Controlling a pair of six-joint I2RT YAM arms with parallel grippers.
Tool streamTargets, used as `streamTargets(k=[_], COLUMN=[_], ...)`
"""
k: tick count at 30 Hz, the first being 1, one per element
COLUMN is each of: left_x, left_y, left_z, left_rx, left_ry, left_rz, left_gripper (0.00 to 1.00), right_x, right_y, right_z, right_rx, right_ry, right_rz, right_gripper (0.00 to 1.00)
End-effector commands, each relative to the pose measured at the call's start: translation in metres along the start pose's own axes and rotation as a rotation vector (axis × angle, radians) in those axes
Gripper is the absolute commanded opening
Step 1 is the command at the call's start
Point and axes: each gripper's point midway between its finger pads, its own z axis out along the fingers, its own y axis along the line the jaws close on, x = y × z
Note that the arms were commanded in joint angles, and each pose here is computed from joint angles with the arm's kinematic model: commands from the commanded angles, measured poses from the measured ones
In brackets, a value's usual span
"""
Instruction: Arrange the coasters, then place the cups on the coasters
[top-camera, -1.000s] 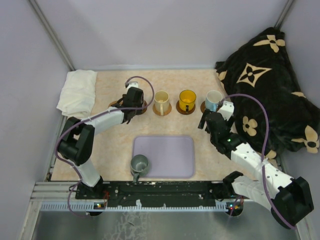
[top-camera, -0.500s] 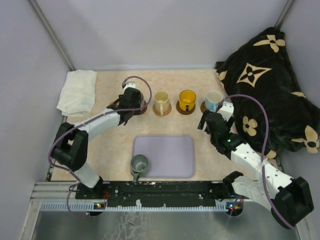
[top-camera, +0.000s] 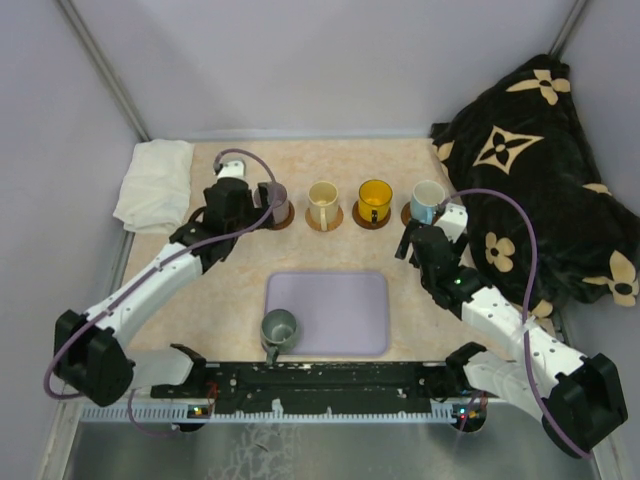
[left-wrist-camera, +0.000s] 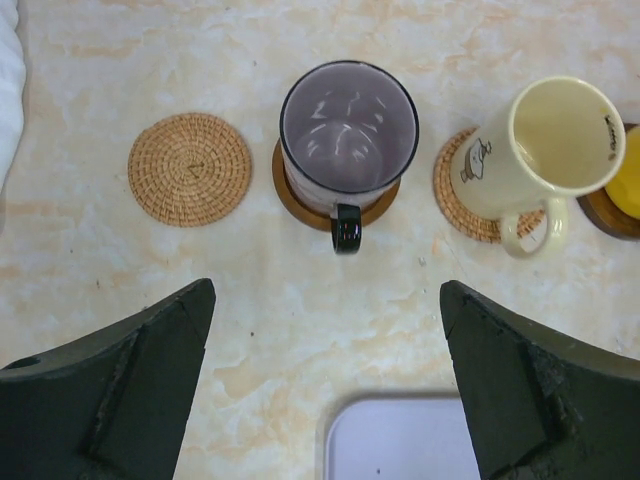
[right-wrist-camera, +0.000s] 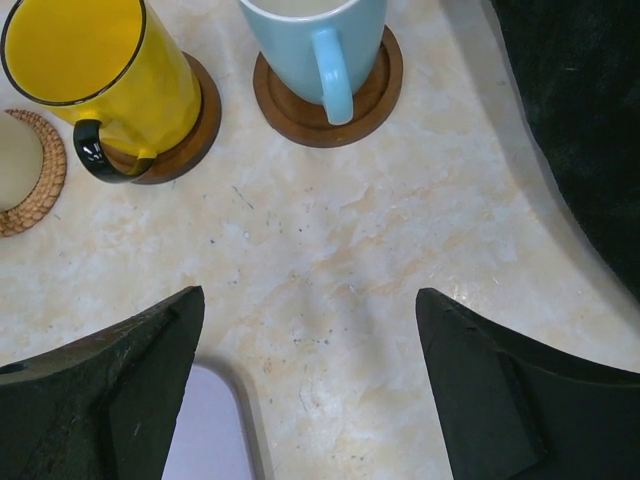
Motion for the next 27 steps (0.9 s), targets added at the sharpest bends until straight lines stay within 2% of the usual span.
streamTargets(k=[1,7,11,17,23,27], left_x=[0.034,0.07,0.095,0.13,0.159,0.178], left_y=[-0.003,-0.028,-0.041,-0.032,-0.026,-0.031], left_z=[-0.032,-0.087,-0.127,-0.18,-0.208,-0.221], left_rx=[0.069,0.179,0.212,0.209,0.242,0.282], left_ry=[0.085,0.167,0.288,0.474,0.553,0.601], left_rz=[-0.006,0.003,0.038,0.024,-0.045,-0.022], left_gripper=[1.0,1.0,1.0,0.99,0.99,0.99], right_x=[-0.019,-0.018,-0.019,-0.023,-0.017,-0.015], right_y=[0.008,0.013,0.014,0.015,0.02,0.024], right_z=[0.001,0.006,0.008,0.01,0.015,0.016], right_rx=[-0.021,-0.022,-0.016,-0.012,-0.021,-0.036], right_ry=[-0.054,-0.042,-0.042,-0.058,-0.039,-0.027], right_rz=[0.03,0.011,0.003,0.007,0.011,0.01], right_gripper=[0.87,0.88,0.88,0.89,0.89,0.88])
